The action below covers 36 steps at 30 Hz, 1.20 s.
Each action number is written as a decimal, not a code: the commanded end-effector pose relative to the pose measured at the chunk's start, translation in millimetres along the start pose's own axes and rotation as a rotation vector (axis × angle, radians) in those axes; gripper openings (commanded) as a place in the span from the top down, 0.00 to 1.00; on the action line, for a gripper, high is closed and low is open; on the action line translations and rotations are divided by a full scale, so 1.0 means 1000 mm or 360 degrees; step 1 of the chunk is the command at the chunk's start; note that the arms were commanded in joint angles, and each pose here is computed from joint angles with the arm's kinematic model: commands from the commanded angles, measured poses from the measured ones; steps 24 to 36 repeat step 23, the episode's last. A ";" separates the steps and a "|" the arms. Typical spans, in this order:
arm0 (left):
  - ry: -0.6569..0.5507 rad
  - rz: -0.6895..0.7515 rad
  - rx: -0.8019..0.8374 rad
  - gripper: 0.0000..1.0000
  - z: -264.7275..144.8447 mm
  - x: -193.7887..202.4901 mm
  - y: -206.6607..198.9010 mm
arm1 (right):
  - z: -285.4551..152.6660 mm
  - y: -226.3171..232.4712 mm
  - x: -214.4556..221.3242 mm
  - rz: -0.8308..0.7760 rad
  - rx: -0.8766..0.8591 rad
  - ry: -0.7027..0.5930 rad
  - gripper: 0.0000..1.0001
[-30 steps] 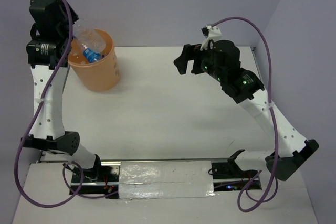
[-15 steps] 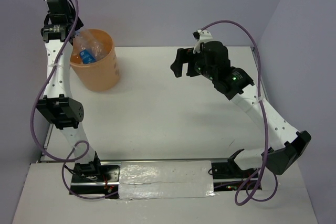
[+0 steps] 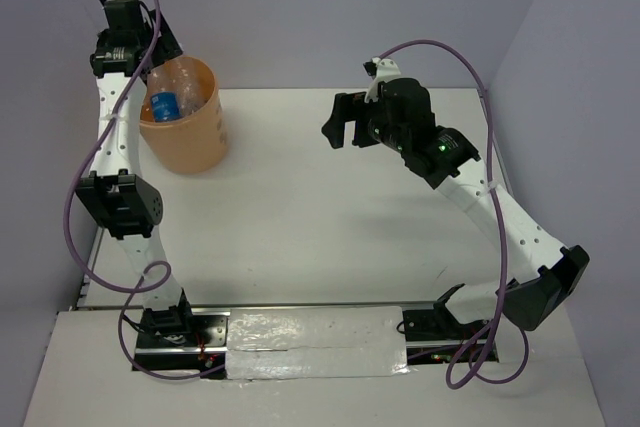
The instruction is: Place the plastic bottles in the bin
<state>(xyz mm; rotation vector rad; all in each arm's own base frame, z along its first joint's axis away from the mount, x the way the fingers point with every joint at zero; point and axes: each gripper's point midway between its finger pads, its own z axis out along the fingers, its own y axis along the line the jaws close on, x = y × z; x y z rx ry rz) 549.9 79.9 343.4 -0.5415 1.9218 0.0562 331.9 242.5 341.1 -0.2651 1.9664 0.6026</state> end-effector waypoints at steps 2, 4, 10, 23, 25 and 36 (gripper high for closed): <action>-0.0203 -0.0006 0.0086 0.01 -0.036 -0.048 -0.016 | 0.002 0.000 -0.005 0.0012 0.0000 -0.0028 0.00; -0.0305 -0.0021 0.0074 0.01 -0.060 -0.067 -0.018 | 0.001 -0.001 -0.004 0.0013 0.0019 -0.0024 0.00; -0.0542 -0.0112 0.0225 0.01 -0.149 -0.108 -0.028 | -0.009 -0.041 -0.004 0.0055 0.0363 -0.0066 0.00; -0.0126 -0.0066 0.0588 0.01 -0.210 0.027 -0.032 | -0.036 -0.114 0.048 0.0055 0.0921 0.0031 0.00; -0.0126 -0.0066 0.0588 0.01 -0.210 0.027 -0.032 | -0.036 -0.114 0.048 0.0055 0.0921 0.0031 0.00; -0.0126 -0.0066 0.0588 0.01 -0.210 0.027 -0.032 | -0.036 -0.114 0.048 0.0055 0.0921 0.0031 0.00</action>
